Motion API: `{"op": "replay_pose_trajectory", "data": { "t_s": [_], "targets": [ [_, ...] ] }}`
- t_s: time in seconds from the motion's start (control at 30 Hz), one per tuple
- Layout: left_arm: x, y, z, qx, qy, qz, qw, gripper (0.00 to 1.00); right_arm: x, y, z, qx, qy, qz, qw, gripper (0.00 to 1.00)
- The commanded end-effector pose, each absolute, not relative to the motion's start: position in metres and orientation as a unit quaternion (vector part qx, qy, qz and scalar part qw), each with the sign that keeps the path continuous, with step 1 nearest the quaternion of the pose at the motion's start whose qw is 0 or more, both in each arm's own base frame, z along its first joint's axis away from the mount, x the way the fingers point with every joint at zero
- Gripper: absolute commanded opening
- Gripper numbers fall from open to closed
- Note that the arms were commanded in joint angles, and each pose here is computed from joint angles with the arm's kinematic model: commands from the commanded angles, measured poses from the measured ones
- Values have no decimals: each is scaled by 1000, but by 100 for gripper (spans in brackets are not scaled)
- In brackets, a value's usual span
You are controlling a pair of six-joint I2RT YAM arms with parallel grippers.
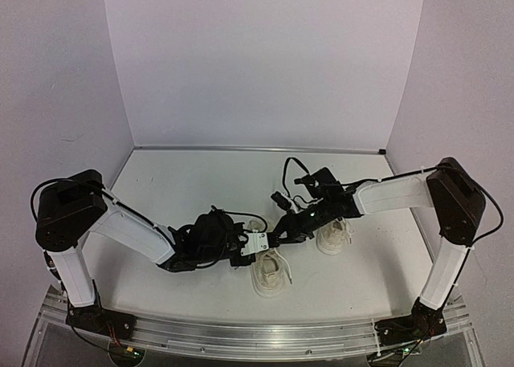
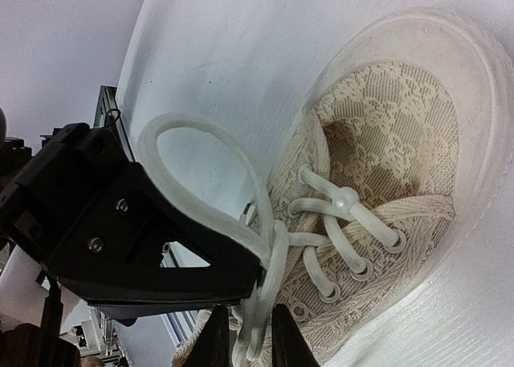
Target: Tie the shoes
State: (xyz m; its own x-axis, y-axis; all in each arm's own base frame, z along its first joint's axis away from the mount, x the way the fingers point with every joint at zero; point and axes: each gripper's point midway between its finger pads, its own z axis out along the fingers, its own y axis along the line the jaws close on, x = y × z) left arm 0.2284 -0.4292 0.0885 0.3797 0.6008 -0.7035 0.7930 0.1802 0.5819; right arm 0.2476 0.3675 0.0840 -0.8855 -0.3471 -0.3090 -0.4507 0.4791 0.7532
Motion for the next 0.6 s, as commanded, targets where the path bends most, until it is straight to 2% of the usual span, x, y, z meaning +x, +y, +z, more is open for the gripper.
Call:
{"op": "replay_pose_trajectory", "data": {
  "t_s": [0.0,0.13,0.27,0.57],
  "targets": [
    [229,-435,97,625,542,-95,554,0,255,375,108,-243,846,467,88,21],
    [228,-431,90,636,545,-84,541,0,261,370,124,-239,843,469,109,29],
    [228,-426,87,641,547,-78,533,0,273,359,123,-223,851,460,121,31],
    [228,-425,84,647,546,-71,527,0,276,352,80,-217,879,414,94,13]
  ]
}}
